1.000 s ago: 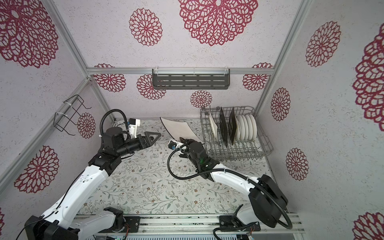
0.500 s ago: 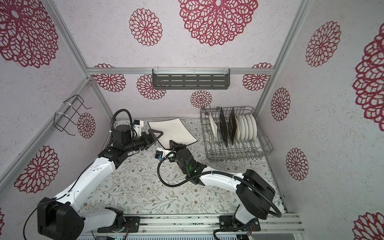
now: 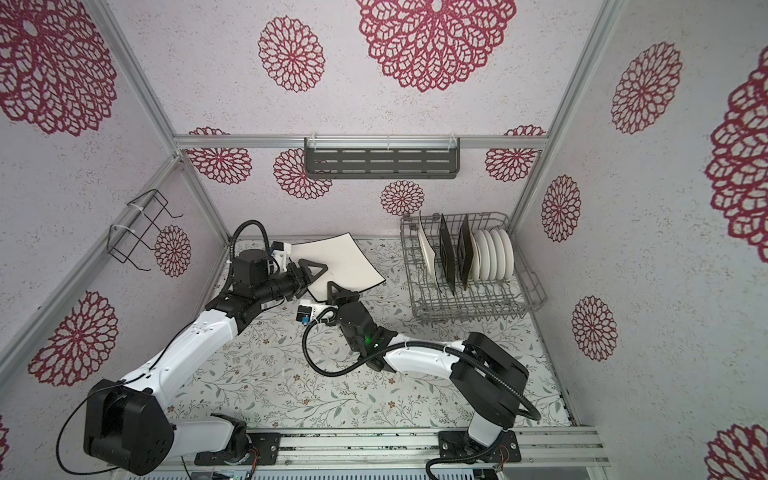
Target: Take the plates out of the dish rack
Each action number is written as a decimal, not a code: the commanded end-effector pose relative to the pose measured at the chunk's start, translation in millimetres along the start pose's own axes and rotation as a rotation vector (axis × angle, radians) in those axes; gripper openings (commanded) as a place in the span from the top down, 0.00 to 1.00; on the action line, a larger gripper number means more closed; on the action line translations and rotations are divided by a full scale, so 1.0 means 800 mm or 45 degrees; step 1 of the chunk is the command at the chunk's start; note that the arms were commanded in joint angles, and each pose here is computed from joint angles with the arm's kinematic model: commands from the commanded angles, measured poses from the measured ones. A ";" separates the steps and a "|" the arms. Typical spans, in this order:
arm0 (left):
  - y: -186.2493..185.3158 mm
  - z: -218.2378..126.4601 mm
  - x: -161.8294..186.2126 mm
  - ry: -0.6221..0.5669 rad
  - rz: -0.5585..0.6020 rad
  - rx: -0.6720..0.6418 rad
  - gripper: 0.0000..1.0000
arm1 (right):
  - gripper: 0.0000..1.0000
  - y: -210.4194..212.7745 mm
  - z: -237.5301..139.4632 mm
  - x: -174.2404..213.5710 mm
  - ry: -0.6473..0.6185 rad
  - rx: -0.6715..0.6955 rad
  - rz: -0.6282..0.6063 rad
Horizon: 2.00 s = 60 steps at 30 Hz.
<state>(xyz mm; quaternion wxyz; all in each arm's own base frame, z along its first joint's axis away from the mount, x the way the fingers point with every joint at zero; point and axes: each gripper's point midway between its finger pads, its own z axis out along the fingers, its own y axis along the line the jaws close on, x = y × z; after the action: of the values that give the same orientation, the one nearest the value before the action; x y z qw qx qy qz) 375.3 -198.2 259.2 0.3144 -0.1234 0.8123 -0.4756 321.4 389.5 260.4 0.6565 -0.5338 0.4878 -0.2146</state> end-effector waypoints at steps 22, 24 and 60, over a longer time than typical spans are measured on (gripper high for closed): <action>0.027 0.018 -0.002 0.041 0.100 -0.082 0.88 | 0.94 -0.111 -0.020 -0.039 -0.134 0.431 0.170; 0.026 0.017 -0.002 0.039 0.106 -0.081 0.92 | 0.85 -0.109 -0.023 -0.039 -0.150 0.432 0.164; 0.099 0.143 -0.102 -0.001 0.175 -0.059 1.00 | 0.02 -0.074 -0.052 0.079 -0.165 -0.533 1.234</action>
<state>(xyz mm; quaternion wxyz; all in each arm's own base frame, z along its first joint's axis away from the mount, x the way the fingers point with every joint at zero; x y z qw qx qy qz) 486.2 -181.5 116.8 0.2564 -0.1323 0.8819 -0.3728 338.3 295.7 260.3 0.6107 -0.4119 0.6641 0.1282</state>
